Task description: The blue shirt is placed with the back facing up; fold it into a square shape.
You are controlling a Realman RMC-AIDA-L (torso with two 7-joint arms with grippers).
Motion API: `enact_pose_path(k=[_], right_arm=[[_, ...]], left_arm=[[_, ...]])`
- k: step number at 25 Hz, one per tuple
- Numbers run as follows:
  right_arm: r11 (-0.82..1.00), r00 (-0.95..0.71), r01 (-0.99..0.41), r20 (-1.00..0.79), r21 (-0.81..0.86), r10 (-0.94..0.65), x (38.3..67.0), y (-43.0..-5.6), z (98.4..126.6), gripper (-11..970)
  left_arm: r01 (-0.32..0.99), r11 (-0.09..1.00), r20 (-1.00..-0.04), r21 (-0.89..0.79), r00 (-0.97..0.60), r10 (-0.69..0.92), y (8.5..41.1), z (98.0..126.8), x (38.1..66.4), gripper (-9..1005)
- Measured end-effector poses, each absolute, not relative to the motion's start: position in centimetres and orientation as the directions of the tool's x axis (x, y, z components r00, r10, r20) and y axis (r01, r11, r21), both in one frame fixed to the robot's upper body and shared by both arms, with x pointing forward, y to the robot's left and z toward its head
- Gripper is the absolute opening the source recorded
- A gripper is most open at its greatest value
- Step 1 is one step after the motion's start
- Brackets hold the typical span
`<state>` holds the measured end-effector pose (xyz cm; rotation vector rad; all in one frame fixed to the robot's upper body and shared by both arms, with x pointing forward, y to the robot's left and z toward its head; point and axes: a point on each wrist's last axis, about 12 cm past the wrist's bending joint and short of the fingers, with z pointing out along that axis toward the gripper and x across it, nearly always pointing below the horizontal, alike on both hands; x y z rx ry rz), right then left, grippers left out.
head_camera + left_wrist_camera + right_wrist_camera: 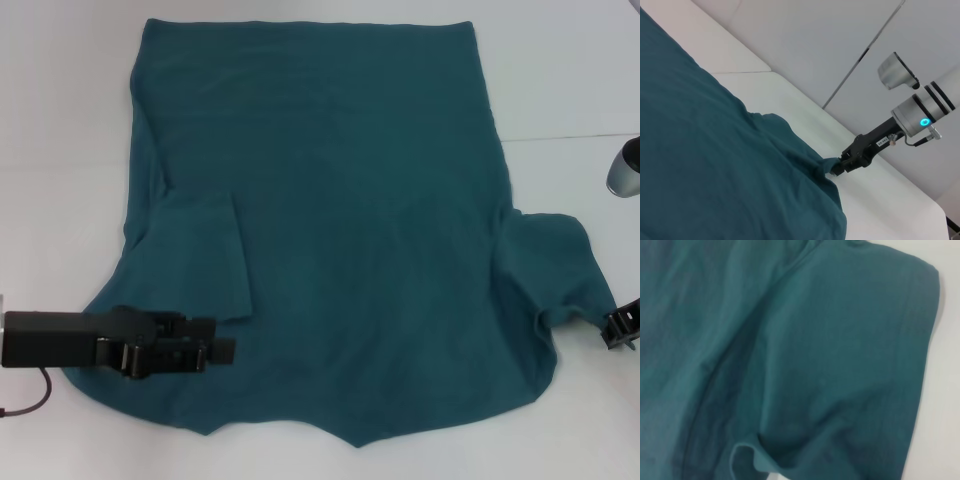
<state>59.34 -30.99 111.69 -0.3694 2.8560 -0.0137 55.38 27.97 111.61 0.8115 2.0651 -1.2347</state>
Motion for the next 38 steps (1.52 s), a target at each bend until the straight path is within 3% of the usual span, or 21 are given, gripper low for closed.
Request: enact_pose_path(k=[10, 27, 38], right_arm=[[0.968, -0.919, -0.245, -0.303, -0.063, -0.252, 59.6, -31.1, 112.2, 16], [0.838, -0.716, -0.491, -0.437, -0.239, -0.544, 60.4, -24.9, 118.3, 15], [0.669, -0.533, -0.657, -0.414, -0.347, -0.738, 59.9, -19.4, 119.6, 16]], left_arm=[[0.750, 0.382, -0.745, -0.541, -0.638, 0.197, 28.0, 111.6, 55.4, 616], [0.739, 0.392, -0.740, -0.549, -0.647, 0.184, 28.1, 111.7, 55.5, 616], [0.726, 0.400, -0.731, -0.559, -0.660, 0.176, 28.3, 111.5, 55.3, 616]])
